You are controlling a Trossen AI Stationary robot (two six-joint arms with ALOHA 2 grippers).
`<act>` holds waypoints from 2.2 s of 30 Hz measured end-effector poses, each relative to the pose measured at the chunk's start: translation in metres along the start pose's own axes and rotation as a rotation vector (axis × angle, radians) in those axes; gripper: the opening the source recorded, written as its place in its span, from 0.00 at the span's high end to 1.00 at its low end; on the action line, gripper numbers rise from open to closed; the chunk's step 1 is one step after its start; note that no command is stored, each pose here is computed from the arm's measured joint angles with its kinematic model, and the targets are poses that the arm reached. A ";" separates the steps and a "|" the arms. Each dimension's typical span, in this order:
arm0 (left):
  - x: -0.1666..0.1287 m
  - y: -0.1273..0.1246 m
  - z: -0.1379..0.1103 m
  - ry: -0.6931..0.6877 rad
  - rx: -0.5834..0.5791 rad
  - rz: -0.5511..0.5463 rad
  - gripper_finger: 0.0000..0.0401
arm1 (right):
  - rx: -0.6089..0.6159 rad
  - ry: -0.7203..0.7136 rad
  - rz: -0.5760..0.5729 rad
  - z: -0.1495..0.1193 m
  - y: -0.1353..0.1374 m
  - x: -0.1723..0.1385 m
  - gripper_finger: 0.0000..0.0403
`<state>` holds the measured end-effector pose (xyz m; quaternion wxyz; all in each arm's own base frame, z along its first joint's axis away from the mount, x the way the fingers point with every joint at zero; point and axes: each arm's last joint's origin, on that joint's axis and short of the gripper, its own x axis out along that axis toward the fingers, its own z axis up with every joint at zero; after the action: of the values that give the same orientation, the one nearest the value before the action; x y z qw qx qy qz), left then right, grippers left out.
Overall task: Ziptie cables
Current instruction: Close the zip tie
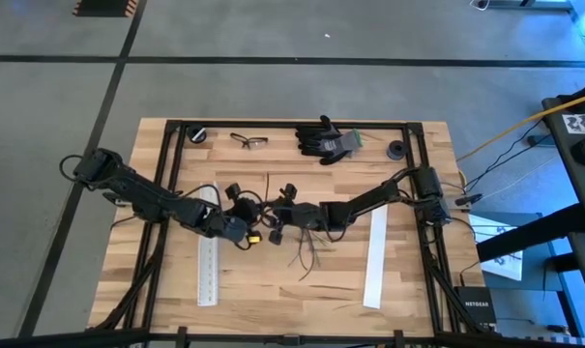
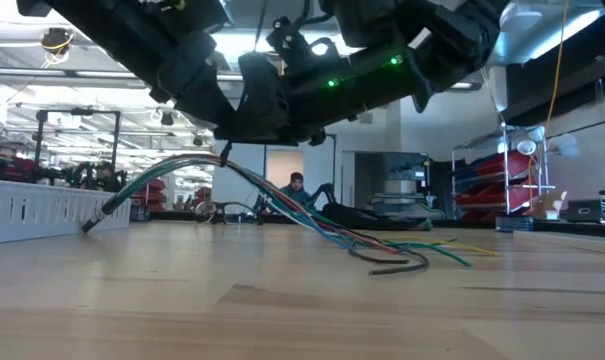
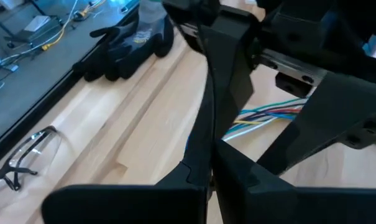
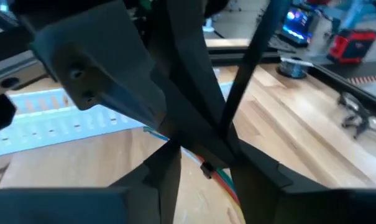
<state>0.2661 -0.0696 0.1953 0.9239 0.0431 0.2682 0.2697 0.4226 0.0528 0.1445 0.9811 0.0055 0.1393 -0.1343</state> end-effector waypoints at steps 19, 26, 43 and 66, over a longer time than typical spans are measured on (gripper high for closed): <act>0.001 0.000 0.005 -0.037 -0.035 0.006 1.00 | 0.064 0.023 -0.030 -0.006 -0.001 0.002 0.90; 0.001 0.000 0.005 -0.036 -0.034 0.006 1.00 | 0.071 0.021 -0.036 -0.006 -0.001 0.002 0.86; 0.003 0.001 0.005 -0.022 -0.011 -0.011 1.00 | 0.100 0.040 -0.049 -0.018 -0.003 0.008 0.69; -0.019 0.023 0.026 -0.112 0.043 0.048 1.00 | 0.021 0.163 -0.013 -0.045 -0.003 0.031 0.99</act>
<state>0.2556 -0.0585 0.2315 0.9296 0.0843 0.2206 0.2830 0.4384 0.0439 0.0931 0.9655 0.0256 0.2173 -0.1412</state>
